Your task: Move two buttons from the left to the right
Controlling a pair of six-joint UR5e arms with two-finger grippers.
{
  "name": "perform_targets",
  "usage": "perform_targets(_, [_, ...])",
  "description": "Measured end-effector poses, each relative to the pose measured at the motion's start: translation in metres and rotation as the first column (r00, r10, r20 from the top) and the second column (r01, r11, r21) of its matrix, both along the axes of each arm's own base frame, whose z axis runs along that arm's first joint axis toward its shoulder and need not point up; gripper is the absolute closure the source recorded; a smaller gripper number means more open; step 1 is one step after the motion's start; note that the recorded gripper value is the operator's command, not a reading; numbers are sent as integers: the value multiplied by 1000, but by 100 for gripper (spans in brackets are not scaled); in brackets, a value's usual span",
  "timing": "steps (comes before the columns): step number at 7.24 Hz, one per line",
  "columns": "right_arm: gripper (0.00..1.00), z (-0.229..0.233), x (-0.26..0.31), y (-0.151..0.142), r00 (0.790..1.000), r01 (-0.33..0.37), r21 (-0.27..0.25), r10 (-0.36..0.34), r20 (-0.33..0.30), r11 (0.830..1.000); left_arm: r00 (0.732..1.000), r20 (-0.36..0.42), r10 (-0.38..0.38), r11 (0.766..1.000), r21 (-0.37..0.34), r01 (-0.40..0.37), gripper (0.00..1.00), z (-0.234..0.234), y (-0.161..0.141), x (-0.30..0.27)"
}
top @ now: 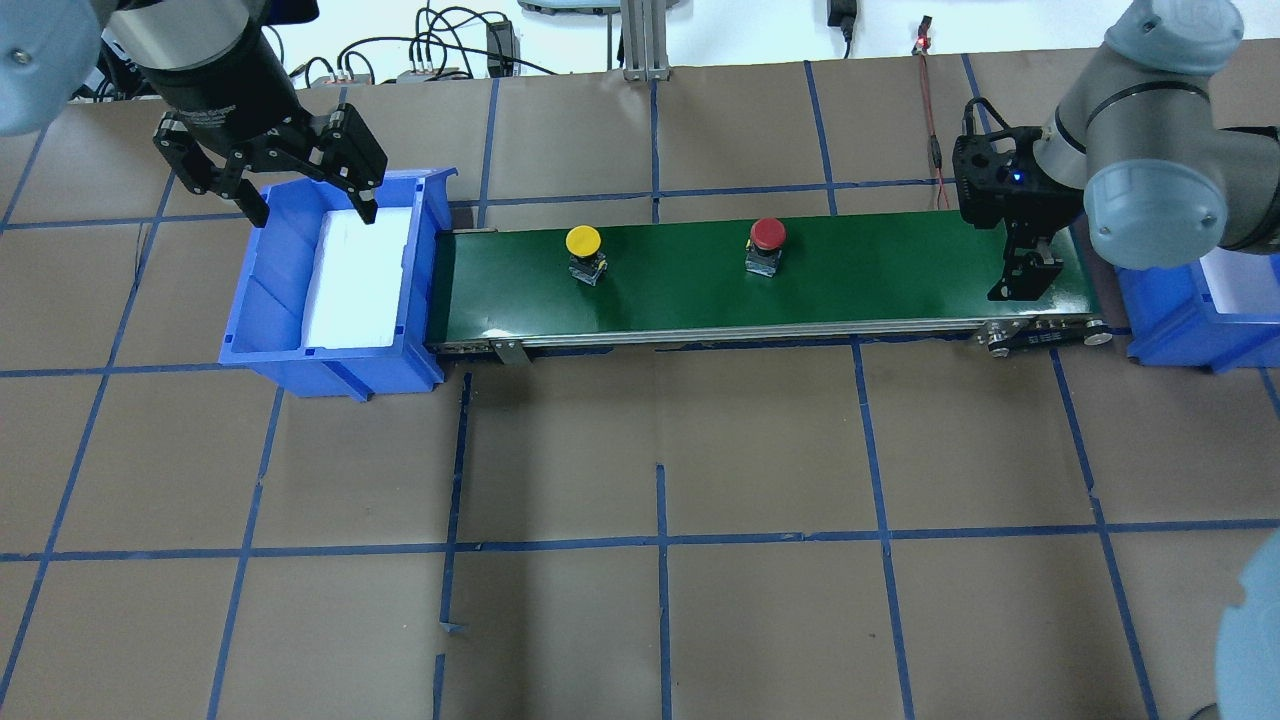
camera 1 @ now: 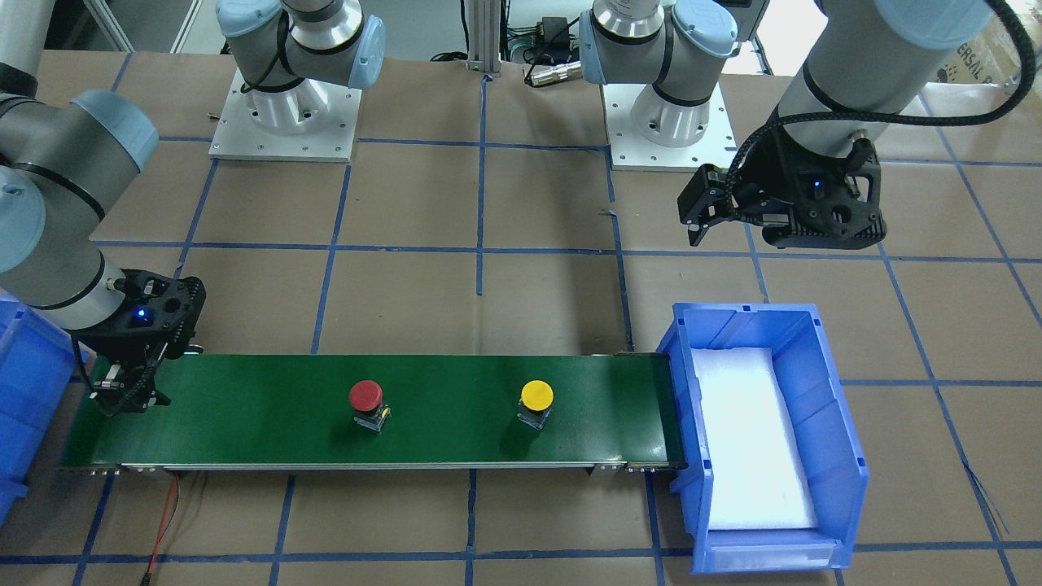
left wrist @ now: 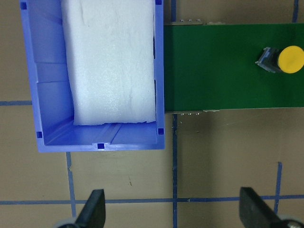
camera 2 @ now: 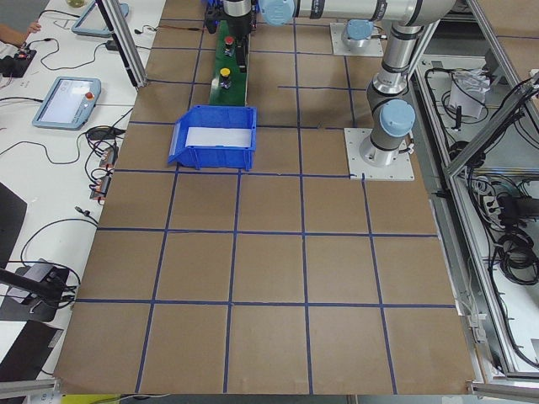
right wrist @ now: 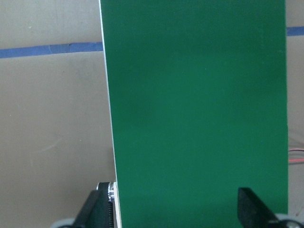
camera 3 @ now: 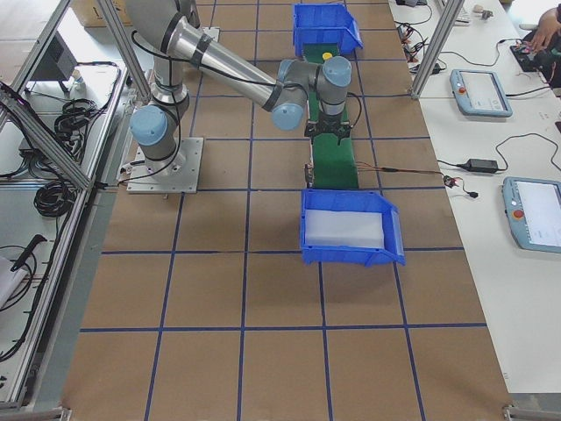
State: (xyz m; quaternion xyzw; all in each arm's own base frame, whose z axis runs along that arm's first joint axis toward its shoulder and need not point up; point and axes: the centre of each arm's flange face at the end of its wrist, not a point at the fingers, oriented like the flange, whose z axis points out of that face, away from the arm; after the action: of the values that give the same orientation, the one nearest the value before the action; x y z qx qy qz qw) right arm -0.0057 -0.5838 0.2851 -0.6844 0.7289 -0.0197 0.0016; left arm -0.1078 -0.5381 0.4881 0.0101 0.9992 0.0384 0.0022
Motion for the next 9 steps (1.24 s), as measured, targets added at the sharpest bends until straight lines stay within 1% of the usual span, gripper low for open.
perform_targets(4, [0, 1, 1, -3, 1000, 4, -4, -4, 2, 1000, 1000, -5, 4, 1000, 17, -4, 0, -11, -1, -1])
perform_targets(7, [0, -3, 2, -3, 1000, -1, 3, 1, 3, 1000, 1000, -3, 12, 1000, 13, -12, 0, -15, -6, 0])
perform_targets(9, [0, -4, 2, -3, 1000, -3, 6, 3, 3, 1000, 1000, 1, 5, 1000, 16, -5, 0, -13, -3, -3])
